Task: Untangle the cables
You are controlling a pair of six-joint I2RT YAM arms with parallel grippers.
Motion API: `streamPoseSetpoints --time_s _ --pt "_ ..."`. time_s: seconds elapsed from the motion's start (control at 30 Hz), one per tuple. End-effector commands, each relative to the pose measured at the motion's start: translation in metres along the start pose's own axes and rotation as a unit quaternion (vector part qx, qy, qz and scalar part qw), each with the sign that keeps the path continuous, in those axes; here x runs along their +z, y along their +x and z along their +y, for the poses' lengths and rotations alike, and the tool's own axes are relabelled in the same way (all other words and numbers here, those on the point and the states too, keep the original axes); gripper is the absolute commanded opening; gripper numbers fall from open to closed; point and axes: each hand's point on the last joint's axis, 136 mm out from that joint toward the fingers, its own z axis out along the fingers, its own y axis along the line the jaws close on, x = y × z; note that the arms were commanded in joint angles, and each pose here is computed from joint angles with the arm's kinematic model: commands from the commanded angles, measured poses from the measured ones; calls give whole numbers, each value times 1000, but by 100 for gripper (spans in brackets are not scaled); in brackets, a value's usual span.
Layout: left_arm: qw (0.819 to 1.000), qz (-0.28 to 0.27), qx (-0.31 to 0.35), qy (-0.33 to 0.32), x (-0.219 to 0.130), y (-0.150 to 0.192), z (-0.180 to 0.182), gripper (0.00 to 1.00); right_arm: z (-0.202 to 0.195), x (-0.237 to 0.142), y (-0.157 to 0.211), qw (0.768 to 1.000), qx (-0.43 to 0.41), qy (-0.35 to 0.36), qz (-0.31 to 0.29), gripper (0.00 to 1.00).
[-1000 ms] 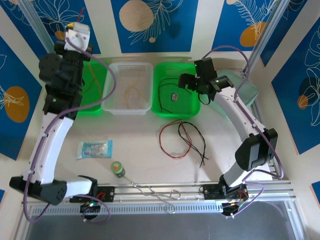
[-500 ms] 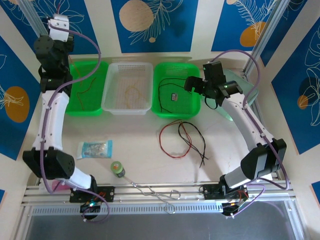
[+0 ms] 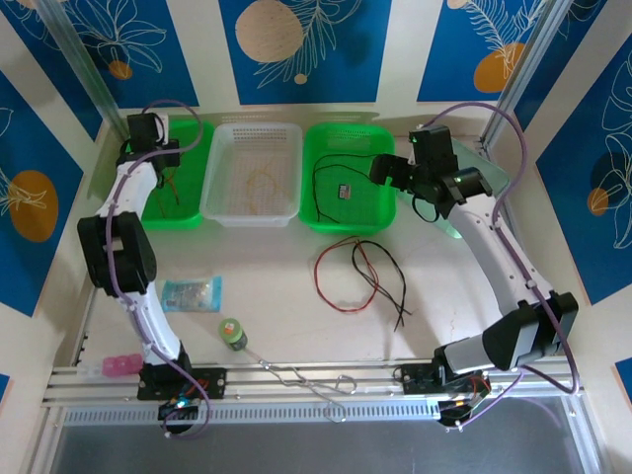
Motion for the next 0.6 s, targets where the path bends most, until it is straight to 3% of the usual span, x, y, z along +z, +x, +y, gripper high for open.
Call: streamPoseSetpoints --time_s 0.0,0.1,0.27,0.4,0.43,0.5,0.57 --pt "995 61 -68 32 12 20 2 0 -3 -15 5 1000 -7 -6 1 100" --pt "990 78 -111 42 27 40 6 0 -6 -22 6 1000 -7 -4 -6 100" --pt "983 111 -134 62 42 61 3 16 -13 -35 6 1000 -8 3 -15 100" --pt "977 133 -148 81 48 77 -6 20 -14 -43 6 1000 -7 1 -23 100" --pt "976 133 -151 85 49 77 -7 27 -14 -44 5 1000 -7 1 -23 100" --pt "975 126 -154 96 47 70 -10 66 -13 -47 6 1000 -6 -1 -24 100" --pt "978 105 -147 99 39 54 -10 84 -13 -49 6 1000 -5 -3 -24 100"
